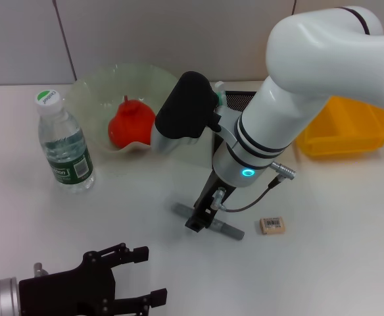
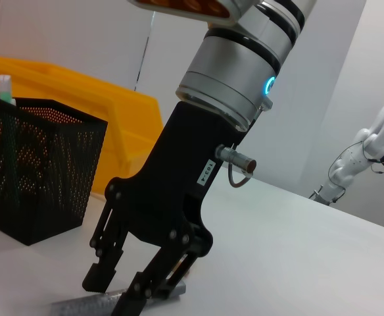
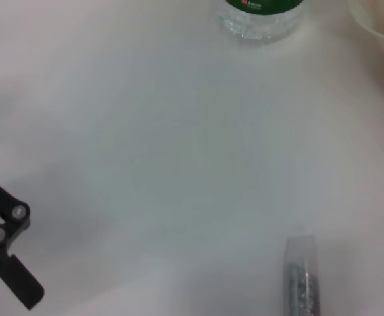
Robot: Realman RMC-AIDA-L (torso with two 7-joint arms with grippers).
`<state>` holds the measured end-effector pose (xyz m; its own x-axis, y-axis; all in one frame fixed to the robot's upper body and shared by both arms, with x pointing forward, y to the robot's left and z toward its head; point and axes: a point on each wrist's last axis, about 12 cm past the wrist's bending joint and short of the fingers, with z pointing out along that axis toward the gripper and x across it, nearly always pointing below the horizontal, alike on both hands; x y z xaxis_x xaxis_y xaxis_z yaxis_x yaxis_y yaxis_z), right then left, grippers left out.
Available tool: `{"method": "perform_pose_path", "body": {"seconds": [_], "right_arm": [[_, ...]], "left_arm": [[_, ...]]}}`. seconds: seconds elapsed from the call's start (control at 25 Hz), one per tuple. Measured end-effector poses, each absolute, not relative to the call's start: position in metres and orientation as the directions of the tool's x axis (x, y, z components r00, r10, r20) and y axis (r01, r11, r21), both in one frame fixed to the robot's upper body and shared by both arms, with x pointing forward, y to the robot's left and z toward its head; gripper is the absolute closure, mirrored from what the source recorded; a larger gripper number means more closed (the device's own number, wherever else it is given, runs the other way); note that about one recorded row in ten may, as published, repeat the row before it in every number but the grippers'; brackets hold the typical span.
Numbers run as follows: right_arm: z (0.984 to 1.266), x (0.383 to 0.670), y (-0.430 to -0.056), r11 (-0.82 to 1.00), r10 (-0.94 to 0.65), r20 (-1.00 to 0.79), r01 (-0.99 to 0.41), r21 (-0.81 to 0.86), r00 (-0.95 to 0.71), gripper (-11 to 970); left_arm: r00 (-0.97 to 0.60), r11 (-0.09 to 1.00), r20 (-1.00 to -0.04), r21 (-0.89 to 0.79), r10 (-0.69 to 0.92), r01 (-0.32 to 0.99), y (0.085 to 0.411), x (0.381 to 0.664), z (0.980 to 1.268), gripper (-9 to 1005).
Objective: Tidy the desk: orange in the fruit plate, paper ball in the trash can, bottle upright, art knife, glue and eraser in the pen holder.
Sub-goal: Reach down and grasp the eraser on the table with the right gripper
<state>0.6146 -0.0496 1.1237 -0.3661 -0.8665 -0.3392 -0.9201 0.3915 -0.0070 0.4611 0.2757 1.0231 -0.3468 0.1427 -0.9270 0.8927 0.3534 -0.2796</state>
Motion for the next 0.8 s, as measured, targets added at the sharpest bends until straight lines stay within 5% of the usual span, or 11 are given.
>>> {"method": "perform_pose_path", "body": {"seconds": [0.48,0.8], "right_arm": [[1.139,0.614,-0.051,0.367,-0.877,-0.331,-0.93,0.003,-0.347,558],[1.168,0.617,-0.097,0.41,-0.881,-0.275,-0.911,-0.037,-0.385,555]], "left_arm": [[-0.353,0.356,-0.925,-0.287,0.139,0.89,0.276,0.46,1.022,136],[-0.361,0.363,-0.923,-0.294,0.131,0.884,0.276,0.461,1.022,136]]}}
